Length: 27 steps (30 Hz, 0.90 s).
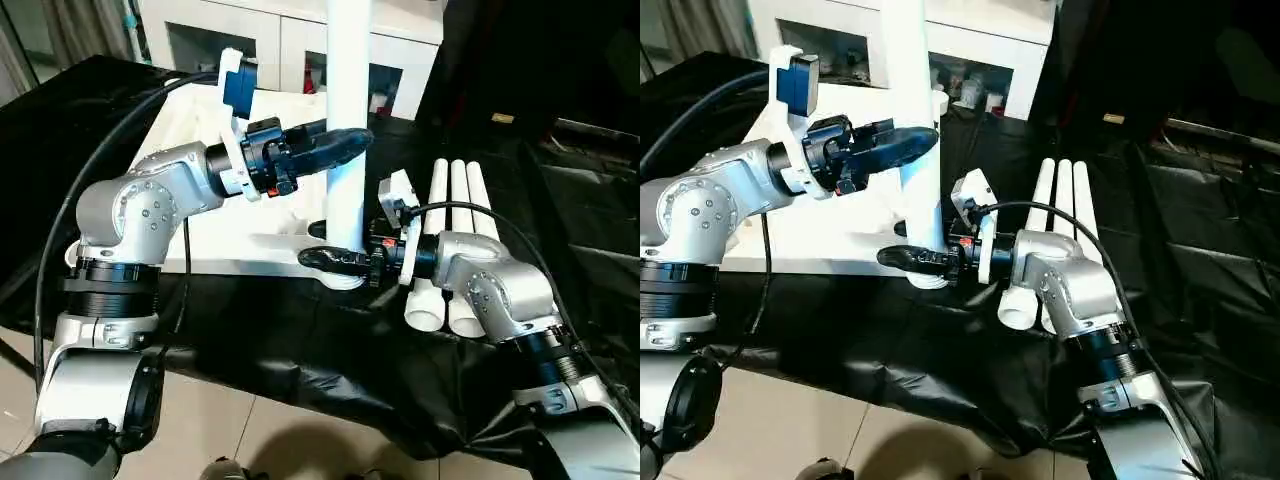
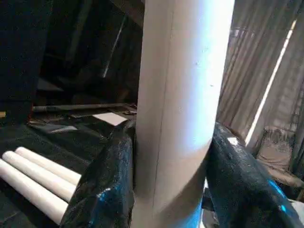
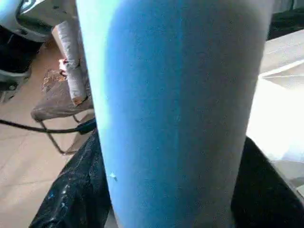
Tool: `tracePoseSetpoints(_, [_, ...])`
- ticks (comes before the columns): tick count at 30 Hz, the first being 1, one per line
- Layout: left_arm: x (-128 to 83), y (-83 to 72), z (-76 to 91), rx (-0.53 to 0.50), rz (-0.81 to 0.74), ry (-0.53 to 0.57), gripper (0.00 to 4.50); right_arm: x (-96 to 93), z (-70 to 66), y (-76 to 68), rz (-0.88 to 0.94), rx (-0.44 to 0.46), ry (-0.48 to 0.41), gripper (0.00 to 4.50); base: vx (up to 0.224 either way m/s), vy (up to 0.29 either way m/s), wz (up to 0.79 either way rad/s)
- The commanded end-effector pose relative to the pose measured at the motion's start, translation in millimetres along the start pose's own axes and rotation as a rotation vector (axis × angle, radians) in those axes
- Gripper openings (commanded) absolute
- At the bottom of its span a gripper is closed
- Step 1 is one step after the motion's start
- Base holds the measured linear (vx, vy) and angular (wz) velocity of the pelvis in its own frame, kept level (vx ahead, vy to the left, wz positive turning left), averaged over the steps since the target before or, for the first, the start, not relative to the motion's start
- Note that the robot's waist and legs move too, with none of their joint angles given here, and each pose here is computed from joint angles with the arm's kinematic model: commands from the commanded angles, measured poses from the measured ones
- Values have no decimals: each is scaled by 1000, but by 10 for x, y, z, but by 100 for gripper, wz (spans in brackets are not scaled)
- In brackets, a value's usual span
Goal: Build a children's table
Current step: Insert table leg to table base
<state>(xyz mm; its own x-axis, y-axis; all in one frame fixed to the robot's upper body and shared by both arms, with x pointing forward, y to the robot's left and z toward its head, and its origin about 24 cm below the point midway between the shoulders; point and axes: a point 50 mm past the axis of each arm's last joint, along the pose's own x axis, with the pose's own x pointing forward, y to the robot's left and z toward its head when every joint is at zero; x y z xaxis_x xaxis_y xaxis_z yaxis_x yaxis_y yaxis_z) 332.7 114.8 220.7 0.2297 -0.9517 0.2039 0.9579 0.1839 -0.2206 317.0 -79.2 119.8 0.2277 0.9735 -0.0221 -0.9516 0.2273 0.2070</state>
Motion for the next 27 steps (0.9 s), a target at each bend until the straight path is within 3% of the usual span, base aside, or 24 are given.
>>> tracePoseSetpoints(1, [68,-39,58,72,2,25,185,-13,91,-50,-65,-62,-16,328,0,0,0])
tracePoseSetpoints(5, [93,-21,23,160,57,86,183,6,66,-133,-180,-95,36,364,0,0,0])
tracePoseSetpoints(12, [100,-11,15,247,100,140,183,33,34,-164,-207,-79,105,365,0,0,0])
tracePoseSetpoints(27, [107,17,-38,274,141,135,183,117,106,-210,-255,-15,47,365,0,0,0])
